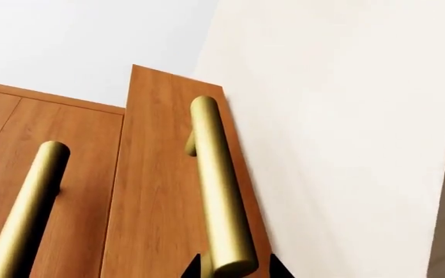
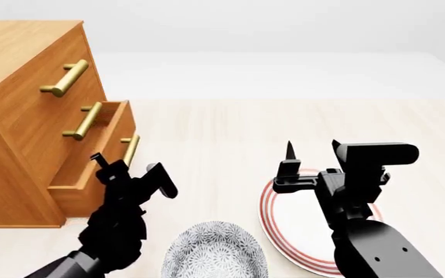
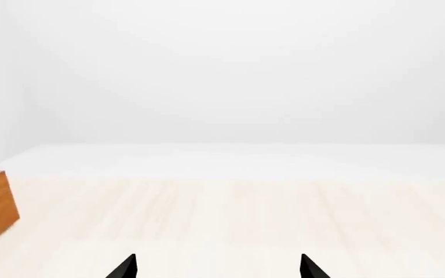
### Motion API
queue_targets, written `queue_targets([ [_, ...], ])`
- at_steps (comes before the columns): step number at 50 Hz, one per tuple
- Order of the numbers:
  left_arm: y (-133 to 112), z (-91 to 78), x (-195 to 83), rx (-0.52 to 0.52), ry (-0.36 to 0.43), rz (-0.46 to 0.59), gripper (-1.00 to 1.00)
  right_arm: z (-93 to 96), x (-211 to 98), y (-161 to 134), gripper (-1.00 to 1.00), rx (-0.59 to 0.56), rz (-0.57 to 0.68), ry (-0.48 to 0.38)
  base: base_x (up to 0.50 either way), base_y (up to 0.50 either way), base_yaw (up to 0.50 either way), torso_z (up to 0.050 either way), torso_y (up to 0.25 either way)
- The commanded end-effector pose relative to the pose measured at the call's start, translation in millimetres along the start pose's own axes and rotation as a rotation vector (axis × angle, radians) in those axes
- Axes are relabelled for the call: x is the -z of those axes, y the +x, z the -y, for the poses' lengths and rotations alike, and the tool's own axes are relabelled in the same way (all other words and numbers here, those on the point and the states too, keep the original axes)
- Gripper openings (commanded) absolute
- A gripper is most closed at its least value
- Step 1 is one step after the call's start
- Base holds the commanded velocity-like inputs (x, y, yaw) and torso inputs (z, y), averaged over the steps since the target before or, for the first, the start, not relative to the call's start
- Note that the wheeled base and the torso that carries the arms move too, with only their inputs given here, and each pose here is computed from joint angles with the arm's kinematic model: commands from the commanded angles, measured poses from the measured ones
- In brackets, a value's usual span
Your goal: Open the bottom drawer of the cabinet.
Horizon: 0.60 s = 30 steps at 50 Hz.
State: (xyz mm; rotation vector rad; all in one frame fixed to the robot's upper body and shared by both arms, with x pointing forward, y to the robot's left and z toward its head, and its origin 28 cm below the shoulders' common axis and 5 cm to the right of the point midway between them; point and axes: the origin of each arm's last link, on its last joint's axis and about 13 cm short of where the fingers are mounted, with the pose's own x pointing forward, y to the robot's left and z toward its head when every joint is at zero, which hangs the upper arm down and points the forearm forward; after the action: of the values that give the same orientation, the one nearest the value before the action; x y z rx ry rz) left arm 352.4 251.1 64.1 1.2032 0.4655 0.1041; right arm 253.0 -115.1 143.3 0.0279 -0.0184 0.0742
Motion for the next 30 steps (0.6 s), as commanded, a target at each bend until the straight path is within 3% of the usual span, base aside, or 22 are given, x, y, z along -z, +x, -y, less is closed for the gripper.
queue_targets([
  [1,-0.3,-10.4,-11.9,-0.111,0.041,0.048,-1.0,0.5,0.7,-0.5,1.0,0.002,0.0,0.0,0.0,0.0,0.0,0.0,0.0],
  [30,-10.4,-9.6,-25.2,-0.097,0.047,0.108,-1.0,1.8,0.7,-1.1,1.0,0.006,-0.001,0.001,0.0,0.0,0.0,0.001,0.004],
])
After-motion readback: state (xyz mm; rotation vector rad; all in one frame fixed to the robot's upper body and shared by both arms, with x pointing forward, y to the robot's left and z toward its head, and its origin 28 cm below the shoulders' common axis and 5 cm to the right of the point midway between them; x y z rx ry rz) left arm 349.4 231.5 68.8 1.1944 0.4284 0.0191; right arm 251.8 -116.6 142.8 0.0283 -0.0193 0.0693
